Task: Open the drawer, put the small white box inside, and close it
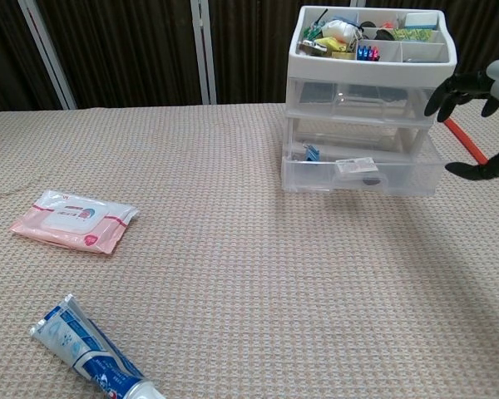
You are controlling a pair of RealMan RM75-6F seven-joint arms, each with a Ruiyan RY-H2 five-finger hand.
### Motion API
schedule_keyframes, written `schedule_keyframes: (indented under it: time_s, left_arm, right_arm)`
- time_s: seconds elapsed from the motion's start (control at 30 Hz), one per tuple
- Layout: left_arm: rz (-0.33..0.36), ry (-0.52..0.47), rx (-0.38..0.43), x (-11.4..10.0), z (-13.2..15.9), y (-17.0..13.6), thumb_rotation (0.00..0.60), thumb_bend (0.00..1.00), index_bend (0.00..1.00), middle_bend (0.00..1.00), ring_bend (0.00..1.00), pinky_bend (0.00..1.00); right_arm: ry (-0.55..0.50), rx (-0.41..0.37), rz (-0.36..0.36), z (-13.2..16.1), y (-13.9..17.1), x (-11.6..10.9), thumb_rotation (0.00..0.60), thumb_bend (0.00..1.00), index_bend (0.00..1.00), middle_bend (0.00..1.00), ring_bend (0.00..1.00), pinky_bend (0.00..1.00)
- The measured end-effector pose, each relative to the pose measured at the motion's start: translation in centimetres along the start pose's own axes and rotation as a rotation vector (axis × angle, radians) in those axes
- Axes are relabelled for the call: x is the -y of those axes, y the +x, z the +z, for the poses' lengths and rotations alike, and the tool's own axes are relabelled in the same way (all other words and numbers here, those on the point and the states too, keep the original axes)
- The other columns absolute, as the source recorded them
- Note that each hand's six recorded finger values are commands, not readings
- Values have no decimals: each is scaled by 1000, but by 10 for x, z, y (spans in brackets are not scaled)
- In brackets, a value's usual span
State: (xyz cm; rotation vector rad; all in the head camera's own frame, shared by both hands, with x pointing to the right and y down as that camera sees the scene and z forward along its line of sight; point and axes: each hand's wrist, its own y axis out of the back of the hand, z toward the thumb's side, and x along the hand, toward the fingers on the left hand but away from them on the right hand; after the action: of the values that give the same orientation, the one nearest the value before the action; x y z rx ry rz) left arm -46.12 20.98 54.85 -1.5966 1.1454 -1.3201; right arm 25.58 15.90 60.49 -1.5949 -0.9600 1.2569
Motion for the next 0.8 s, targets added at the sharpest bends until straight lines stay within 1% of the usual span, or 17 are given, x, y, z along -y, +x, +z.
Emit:
schedule_keyframes:
  time_s: [0.07, 0.1, 0.17, 0.2, 0.3, 0.4, 0.6, 0.8]
  left_arm:
    - [3, 1, 0, 0, 0, 0, 600, 185, 72, 0, 0, 0]
    - [5, 1, -1, 0, 0, 0, 600, 185, 72, 0, 0, 0]
    - [6, 1, -1, 0, 0, 0, 600, 185, 72, 0, 0, 0]
    - [6, 1, -1, 0, 0, 0, 600, 185, 72, 0, 0, 0]
    - [7, 0, -1, 0, 1, 1, 600, 185, 72, 0, 0, 0]
    - [11, -1, 0, 0, 1, 1, 600, 184, 73, 0, 0, 0]
    - [12, -4, 0, 0, 0, 1, 600, 186, 72, 0, 0, 0]
    - [12, -9, 0, -1, 0, 1, 600, 185, 72, 0, 0, 0]
  right_arm:
    - [60, -62, -9, -1, 12, 2, 600, 176, 208, 78, 5, 37]
    - [108, -106, -16, -3, 19, 5, 600, 178, 180, 51, 0, 17]
    - [195, -167, -28, -7, 29, 9, 600, 186, 146, 19, 0, 0]
    - [261, -199, -33, -12, 35, 13, 600, 191, 138, 14, 0, 0]
    - [435, -256, -46, -23, 47, 25, 600, 207, 127, 3, 0, 0]
    - [559, -283, -51, -24, 55, 38, 600, 224, 127, 0, 0, 0]
    - [712, -348, -70, -13, 56, 63, 600, 228, 108, 0, 0, 0]
    - [858, -385, -51, -8, 52, 87, 600, 227, 106, 0, 0, 0]
